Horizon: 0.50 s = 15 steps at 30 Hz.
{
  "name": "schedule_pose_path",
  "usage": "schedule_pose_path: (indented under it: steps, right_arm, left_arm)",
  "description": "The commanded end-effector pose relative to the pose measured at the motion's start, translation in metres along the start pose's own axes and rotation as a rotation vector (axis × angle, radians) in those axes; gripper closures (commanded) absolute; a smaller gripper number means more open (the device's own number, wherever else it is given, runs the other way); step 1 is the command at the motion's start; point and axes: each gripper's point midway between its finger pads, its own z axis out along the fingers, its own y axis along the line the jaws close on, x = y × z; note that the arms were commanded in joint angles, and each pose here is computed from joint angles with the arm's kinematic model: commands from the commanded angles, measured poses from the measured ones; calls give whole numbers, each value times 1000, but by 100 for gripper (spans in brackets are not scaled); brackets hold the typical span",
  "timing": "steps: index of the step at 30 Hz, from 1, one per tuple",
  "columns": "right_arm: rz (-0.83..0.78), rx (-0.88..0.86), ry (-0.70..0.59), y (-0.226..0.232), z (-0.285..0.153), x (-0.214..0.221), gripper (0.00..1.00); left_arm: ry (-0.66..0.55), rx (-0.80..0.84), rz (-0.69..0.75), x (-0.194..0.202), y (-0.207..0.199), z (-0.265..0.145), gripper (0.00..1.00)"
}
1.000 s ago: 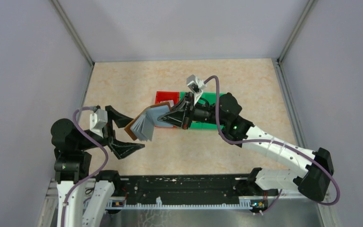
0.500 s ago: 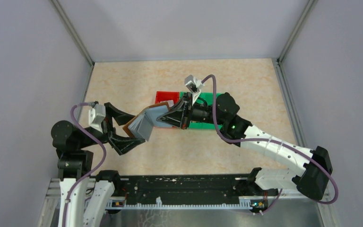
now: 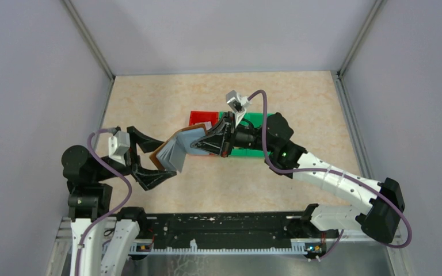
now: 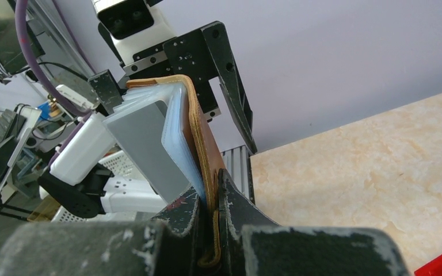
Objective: Take the credit cards out of the card holder
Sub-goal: Remove the credit card from the card holder.
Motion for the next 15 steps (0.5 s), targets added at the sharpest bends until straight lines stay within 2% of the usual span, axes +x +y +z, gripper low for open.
schedule_pose_path:
  steps: [1, 15]
  right_arm:
    - [-54, -67, -94, 21, -1, -32, 100]
    - [-35, -79, -86, 20, 0, -26, 100]
  left_arm:
    - [-5, 13, 82, -13, -10, -3, 3]
    - [-68, -98, 23, -26, 7, -1, 4]
